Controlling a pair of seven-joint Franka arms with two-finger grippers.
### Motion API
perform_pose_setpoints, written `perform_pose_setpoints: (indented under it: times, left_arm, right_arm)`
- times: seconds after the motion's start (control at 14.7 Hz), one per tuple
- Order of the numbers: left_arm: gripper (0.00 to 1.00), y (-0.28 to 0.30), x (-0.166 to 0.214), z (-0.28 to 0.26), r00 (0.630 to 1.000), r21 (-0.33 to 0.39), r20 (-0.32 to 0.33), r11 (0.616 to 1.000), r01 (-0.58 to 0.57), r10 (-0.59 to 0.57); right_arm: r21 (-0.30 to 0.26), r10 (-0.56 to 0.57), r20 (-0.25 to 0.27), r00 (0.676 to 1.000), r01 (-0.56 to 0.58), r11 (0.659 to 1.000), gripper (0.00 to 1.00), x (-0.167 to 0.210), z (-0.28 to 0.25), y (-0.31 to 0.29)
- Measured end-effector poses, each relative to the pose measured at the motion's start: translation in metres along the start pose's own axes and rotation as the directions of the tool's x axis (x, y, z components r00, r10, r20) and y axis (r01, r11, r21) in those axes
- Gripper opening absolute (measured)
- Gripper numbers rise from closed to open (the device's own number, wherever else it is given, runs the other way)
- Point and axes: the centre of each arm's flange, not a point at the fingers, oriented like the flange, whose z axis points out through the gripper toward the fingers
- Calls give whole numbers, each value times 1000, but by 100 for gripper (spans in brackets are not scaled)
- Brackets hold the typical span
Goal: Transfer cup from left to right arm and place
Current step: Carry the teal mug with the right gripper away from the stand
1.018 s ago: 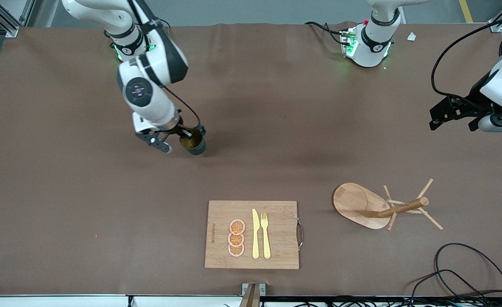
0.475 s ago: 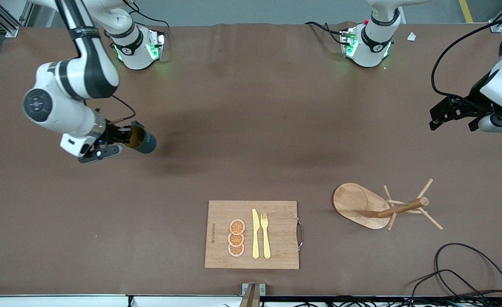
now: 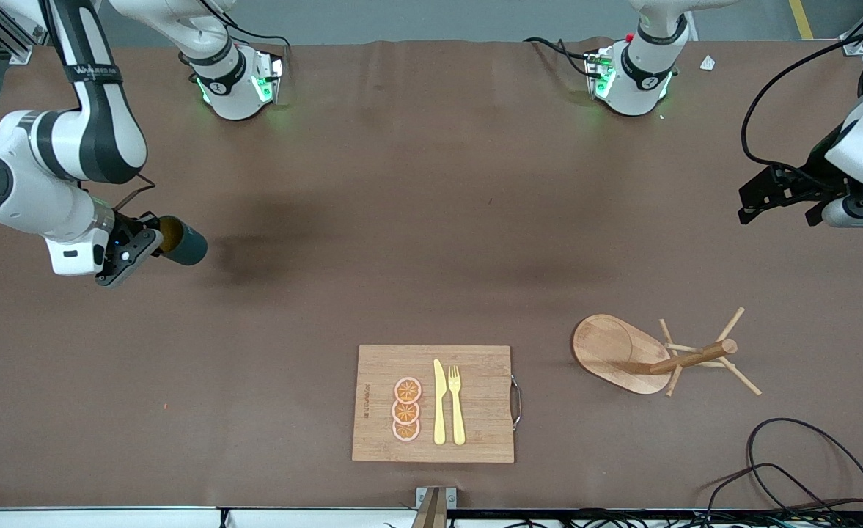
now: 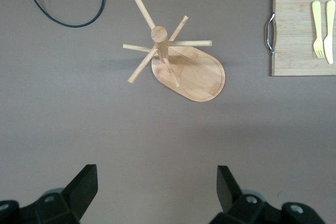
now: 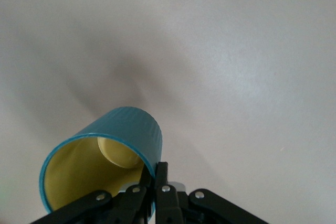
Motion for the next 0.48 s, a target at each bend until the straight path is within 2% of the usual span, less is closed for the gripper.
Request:
perform_pose_setpoints:
  times: [0.2, 0.48]
  left_arm:
    - [100, 0, 0, -1, 1000, 0, -1, 1000, 0, 0]
    - [100, 3, 0, -2, 1000, -1, -5, 1000, -5, 5]
  right_arm:
    - [-18, -192, -2, 981, 192, 981, 4, -12, 17, 17]
    - [-56, -328, 0, 945, 328, 943, 4, -11, 41, 23]
